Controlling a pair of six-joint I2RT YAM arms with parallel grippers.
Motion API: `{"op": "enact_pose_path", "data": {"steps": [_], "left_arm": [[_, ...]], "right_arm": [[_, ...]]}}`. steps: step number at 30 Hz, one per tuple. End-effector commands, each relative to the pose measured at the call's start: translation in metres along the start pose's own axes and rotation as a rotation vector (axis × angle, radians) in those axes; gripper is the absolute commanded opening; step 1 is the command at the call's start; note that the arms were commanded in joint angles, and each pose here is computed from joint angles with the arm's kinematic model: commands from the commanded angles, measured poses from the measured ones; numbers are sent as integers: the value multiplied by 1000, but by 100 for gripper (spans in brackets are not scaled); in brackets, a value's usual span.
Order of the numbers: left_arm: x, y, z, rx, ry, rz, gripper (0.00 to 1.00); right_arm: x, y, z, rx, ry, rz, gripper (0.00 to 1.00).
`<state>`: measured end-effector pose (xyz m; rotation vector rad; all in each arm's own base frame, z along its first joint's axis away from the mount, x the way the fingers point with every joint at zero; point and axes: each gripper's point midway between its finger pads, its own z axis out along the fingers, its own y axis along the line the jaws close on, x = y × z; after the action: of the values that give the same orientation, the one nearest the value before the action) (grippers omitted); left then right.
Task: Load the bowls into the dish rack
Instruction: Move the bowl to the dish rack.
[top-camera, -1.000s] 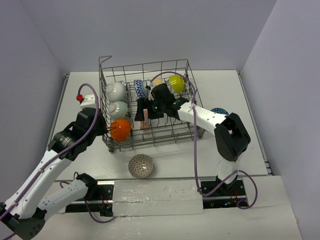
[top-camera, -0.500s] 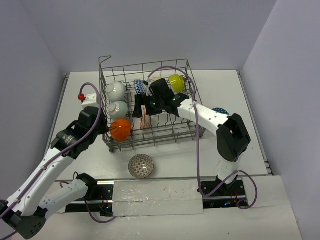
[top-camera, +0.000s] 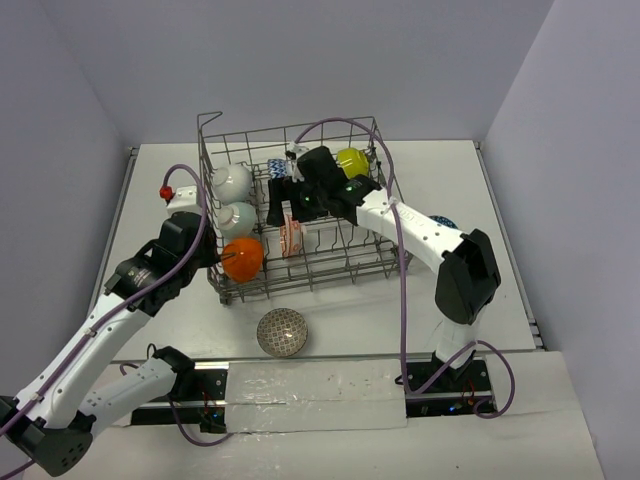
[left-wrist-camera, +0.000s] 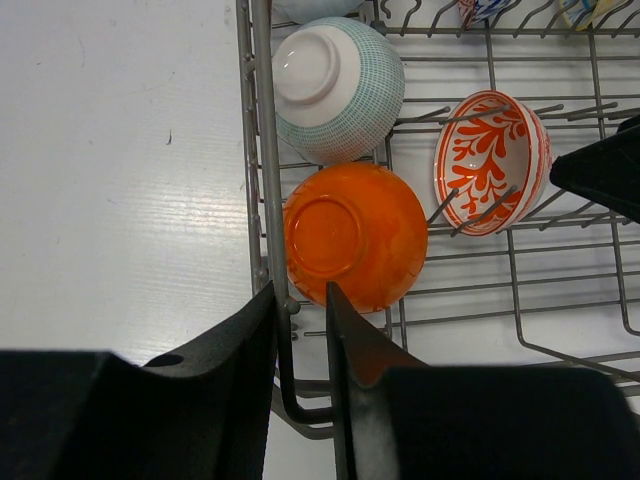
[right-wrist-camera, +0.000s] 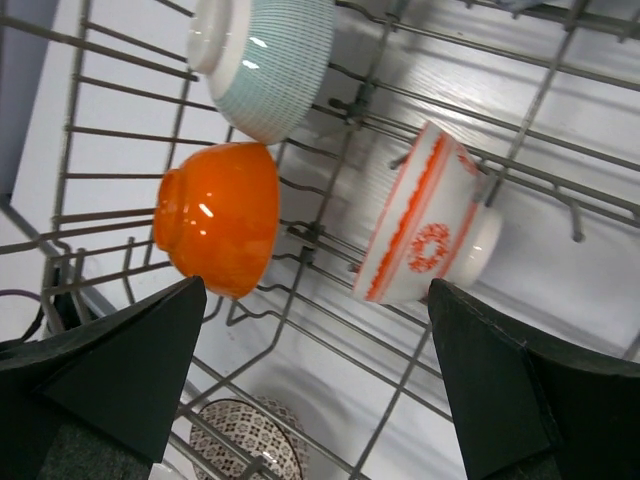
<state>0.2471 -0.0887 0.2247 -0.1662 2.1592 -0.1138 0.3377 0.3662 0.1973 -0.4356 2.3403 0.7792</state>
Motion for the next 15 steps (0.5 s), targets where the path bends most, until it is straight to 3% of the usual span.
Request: {"op": "enact_pose_path", "data": {"steps": [1, 15], "left_arm": [[10, -17, 1, 82, 47, 17, 29], [10, -12, -1, 54, 59, 18, 31]], "right_arm": [[-15, -14, -11, 56, -30, -9, 100], [-1, -53, -3, 109, 32, 8, 100]]}}
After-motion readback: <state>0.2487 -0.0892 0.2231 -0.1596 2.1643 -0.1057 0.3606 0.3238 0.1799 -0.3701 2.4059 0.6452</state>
